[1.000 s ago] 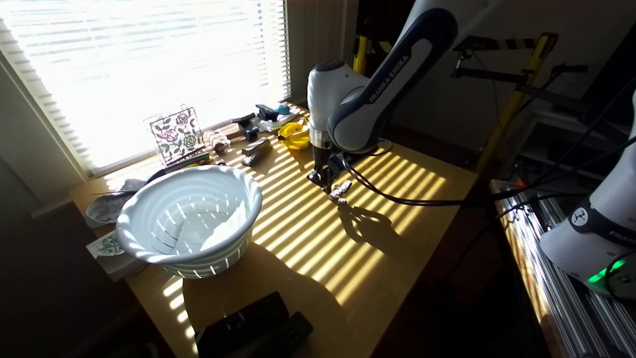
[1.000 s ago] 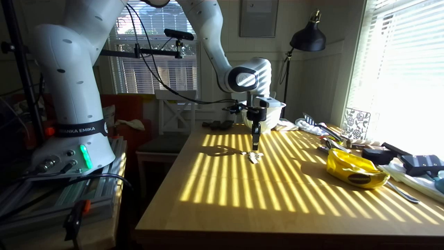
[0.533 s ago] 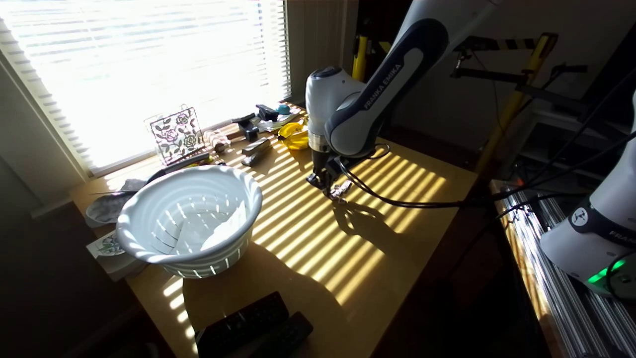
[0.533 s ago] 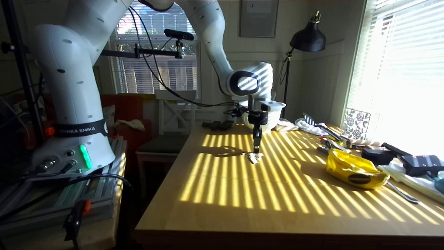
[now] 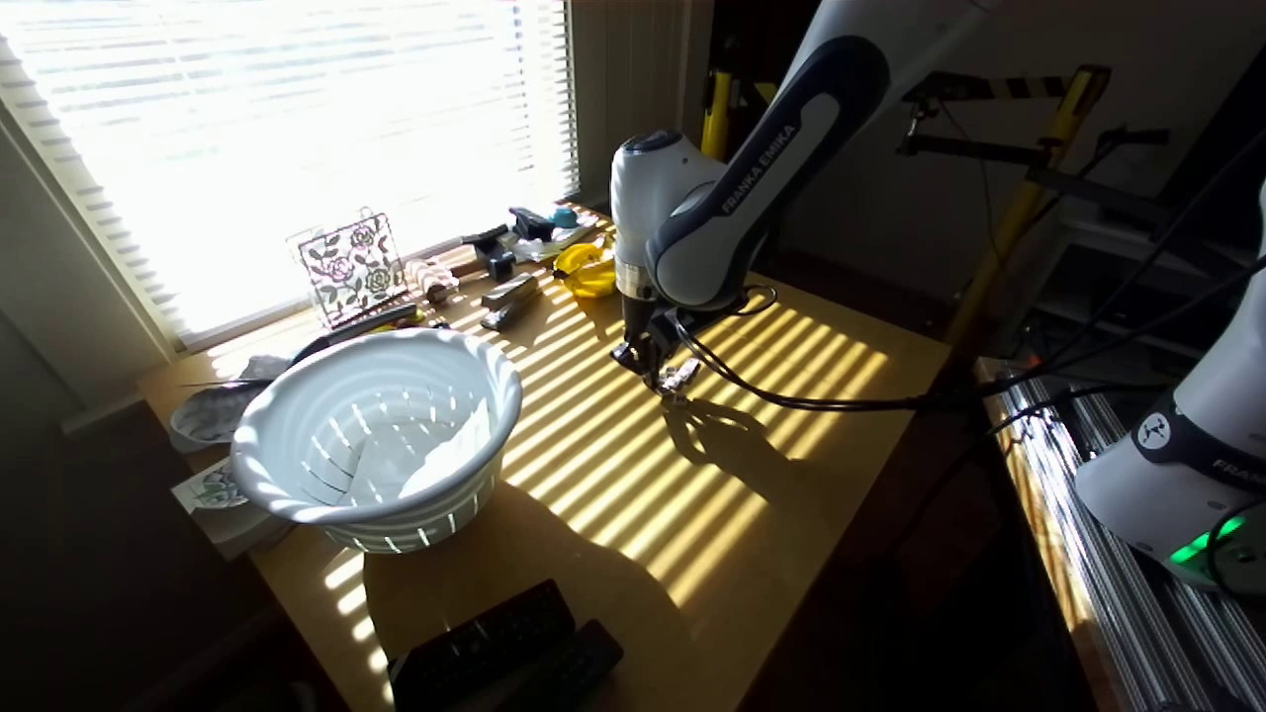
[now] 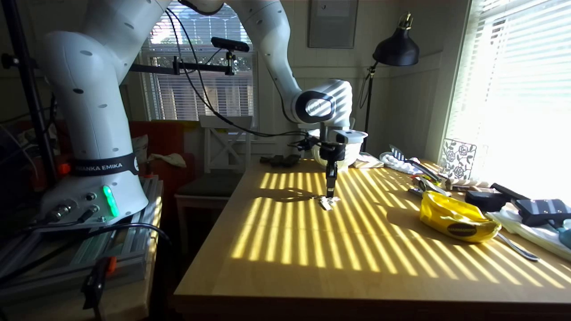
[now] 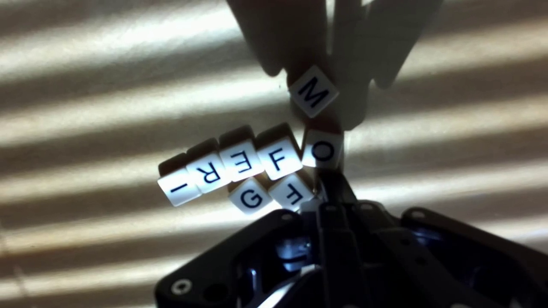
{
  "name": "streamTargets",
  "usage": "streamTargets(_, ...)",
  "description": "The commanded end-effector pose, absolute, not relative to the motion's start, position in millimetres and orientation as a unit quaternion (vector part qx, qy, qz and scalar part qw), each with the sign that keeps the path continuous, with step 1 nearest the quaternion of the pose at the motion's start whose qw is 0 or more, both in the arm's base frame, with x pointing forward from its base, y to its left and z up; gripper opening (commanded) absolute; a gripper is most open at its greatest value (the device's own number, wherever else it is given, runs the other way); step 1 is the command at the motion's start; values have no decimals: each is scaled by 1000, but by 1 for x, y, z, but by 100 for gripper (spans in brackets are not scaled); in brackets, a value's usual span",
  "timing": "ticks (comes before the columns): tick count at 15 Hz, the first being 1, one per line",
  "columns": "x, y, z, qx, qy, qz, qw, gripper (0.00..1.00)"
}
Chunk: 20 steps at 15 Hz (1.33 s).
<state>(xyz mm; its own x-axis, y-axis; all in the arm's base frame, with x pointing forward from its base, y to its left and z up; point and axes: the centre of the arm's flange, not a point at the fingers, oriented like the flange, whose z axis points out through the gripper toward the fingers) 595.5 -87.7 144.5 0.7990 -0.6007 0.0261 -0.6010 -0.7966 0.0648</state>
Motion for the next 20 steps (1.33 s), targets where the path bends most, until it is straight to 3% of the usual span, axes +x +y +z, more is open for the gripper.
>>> streamTargets(1,597,-89,147,944,-330,9,21,0)
streamTargets(20,587,-101,157,940,-339,6,21,0)
